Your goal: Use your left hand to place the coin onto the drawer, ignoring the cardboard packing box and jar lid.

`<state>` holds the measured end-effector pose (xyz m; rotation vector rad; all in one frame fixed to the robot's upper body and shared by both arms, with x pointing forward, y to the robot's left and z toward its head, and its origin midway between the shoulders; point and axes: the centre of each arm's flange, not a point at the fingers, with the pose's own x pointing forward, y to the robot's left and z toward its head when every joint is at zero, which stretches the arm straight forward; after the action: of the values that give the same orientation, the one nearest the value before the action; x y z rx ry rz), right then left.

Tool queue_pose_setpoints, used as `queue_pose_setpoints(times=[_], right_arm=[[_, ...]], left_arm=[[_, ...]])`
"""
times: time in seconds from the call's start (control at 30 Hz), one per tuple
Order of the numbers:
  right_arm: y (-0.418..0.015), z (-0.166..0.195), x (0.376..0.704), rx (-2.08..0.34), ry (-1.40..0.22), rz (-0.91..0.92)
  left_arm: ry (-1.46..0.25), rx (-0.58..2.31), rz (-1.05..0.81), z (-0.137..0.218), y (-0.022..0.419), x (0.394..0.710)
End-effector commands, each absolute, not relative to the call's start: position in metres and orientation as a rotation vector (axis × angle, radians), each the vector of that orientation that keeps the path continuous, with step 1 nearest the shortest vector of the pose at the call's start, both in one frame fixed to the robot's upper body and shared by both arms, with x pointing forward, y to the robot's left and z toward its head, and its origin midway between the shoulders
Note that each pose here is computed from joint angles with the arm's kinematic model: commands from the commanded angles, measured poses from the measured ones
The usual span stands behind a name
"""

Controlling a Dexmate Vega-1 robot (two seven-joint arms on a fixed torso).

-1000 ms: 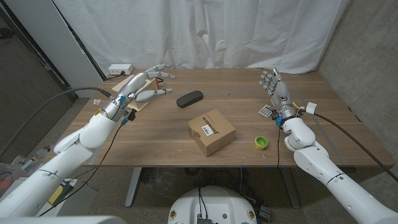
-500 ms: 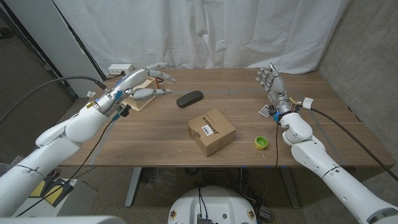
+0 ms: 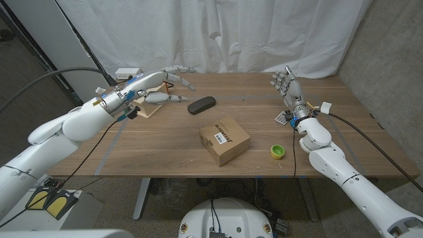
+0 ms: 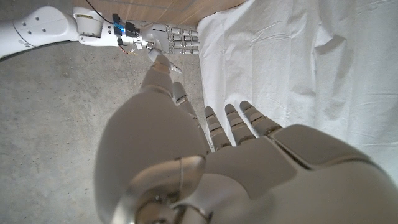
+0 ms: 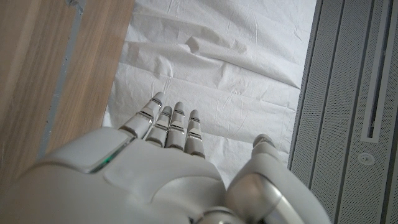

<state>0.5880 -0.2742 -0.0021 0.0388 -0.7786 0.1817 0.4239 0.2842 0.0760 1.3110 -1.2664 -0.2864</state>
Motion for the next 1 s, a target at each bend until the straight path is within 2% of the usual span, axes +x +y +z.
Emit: queue_pose_setpoints(times=[0.03, 0.5, 1.0], right_arm=[[-0.278, -0.001, 0.588, 0.019, -0.774, 0.191], [-0.283, 0.007, 0.585, -0.004, -0.772, 0.196], [-0.308, 0.018, 0.553, -0.054, -0.775, 0.158]], left_arm=[[-1.235, 1.455, -0.349, 0.08, 0.257, 0.421], [-1.227, 1.63, -0.341, 0.081, 0.221, 0.41], [-1.163, 1.715, -0.358, 0.059, 0.196, 0.424]])
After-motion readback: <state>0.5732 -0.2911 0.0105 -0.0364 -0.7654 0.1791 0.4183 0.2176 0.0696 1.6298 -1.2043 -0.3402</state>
